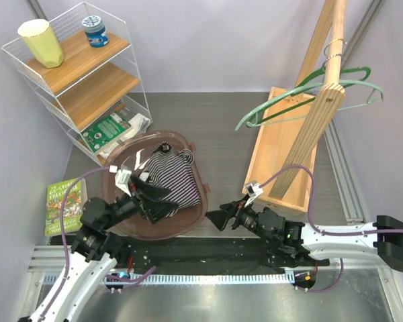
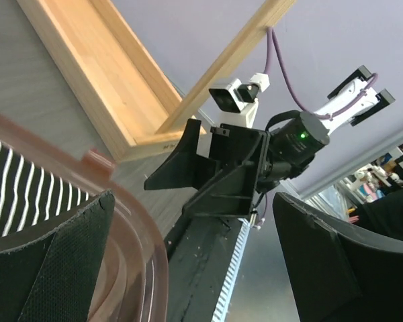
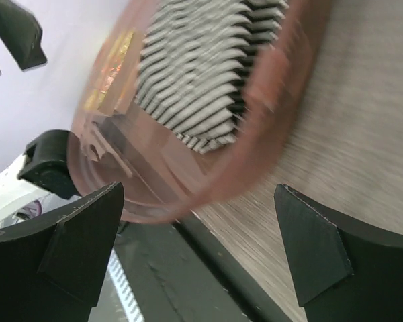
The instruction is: Remove the tank top from the hanger
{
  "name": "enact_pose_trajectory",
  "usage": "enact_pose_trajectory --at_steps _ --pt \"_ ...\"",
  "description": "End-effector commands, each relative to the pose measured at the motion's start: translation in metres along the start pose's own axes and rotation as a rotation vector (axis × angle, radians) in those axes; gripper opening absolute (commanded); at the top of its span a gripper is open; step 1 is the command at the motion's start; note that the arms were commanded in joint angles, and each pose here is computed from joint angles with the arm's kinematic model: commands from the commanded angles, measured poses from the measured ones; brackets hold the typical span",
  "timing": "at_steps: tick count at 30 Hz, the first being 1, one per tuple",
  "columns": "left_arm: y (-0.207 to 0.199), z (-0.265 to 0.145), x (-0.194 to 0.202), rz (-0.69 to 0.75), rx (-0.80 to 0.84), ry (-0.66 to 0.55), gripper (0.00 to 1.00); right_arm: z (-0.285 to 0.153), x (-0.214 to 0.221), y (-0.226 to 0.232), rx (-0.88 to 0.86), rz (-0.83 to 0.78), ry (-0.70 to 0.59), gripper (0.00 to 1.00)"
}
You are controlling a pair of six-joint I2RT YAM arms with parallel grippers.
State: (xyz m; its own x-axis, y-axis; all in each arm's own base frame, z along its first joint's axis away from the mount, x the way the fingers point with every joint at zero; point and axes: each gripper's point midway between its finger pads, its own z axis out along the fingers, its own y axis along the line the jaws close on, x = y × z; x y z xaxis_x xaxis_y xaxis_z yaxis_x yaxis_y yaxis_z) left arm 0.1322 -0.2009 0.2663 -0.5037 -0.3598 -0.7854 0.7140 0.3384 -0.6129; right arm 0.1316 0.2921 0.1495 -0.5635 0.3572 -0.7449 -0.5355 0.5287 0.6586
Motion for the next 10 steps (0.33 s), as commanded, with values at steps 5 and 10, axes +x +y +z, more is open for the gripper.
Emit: enact_pose_trajectory --at_steps 5,10 --pt "0.001 -0.014 0.032 -0.141 0.116 -0.069 1.0 -0.021 -0.021 -0.029 -0.02 0.22 -0.24 1.0" --pt "-0.012 -0.018 0.026 -0.139 0.193 -0.117 1.0 -0.039 -0.019 -0.017 -0.156 0.23 -0.237 1.0"
